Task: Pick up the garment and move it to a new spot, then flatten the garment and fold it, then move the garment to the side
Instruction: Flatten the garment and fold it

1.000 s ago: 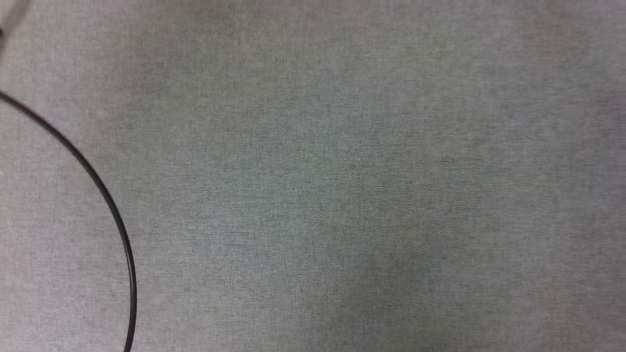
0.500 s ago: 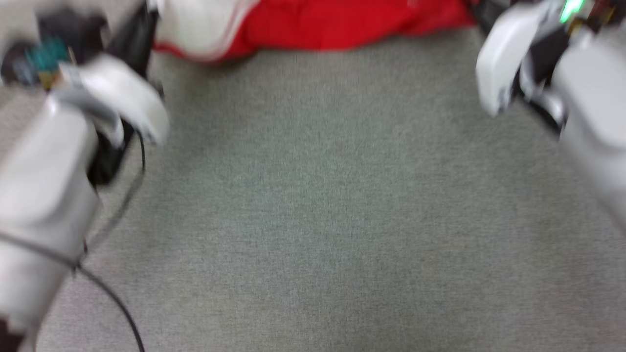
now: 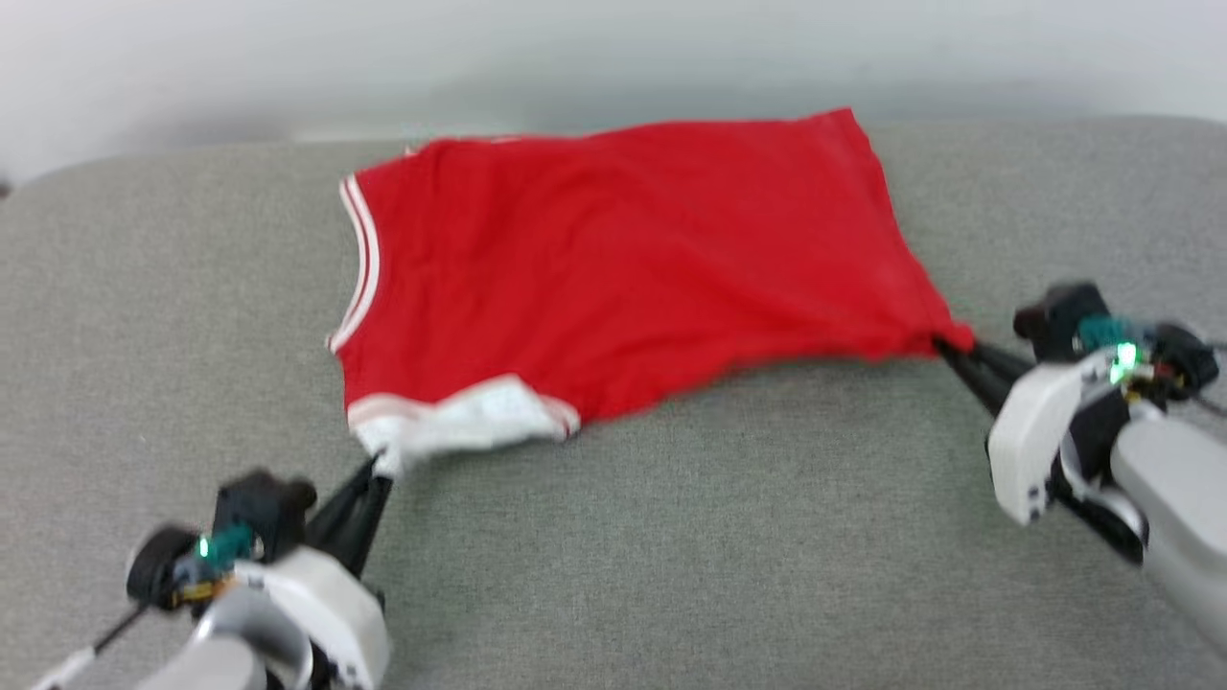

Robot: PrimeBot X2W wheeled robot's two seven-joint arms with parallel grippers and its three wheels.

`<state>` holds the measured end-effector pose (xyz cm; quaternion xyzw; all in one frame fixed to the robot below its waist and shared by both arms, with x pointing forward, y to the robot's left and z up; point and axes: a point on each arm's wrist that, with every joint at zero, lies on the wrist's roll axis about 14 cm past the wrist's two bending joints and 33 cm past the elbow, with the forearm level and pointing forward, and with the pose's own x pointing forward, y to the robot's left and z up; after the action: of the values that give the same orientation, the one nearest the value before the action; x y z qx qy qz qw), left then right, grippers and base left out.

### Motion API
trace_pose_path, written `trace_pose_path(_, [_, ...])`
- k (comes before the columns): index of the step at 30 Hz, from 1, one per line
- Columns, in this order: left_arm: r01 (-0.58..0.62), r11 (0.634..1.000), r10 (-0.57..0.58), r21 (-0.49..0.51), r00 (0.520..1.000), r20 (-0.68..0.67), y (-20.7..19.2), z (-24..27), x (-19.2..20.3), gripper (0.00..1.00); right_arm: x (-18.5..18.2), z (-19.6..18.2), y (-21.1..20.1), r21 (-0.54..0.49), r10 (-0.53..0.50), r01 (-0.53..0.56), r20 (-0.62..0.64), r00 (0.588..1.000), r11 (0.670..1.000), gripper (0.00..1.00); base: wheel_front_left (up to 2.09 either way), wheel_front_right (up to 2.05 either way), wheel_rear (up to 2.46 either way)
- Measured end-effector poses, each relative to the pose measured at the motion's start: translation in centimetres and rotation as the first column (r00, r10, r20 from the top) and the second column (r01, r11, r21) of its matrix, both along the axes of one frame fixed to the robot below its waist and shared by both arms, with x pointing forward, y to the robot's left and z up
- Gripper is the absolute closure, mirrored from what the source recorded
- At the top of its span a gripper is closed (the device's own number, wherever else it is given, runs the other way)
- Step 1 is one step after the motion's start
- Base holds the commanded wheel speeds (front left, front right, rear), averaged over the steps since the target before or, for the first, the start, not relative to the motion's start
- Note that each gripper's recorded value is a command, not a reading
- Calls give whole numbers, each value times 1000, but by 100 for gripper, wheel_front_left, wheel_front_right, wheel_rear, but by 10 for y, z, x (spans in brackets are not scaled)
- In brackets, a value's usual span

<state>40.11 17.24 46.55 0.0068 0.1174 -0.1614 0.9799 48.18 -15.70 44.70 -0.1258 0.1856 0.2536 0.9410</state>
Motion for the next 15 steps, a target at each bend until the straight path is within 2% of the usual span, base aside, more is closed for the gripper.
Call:
trace_pose_path(3, [-20,1000,19,-18,999,-40,-1,-4,-30,100,-26,-10,-6,13,-5,5,-32,999,1000,100,0,0,0])
trace_pose_path(4, [-50,998,48,-26,995,-82,3,-10,-56,100,-49,-17,-17,28,-26,28,-55,998,999,100,0,0,0])
trace_pose_path(15, [-151,988,140,-36,967,-212,15,-36,-139,100,-146,-53,-31,75,-56,71,-191,980,995,100,0,0,0])
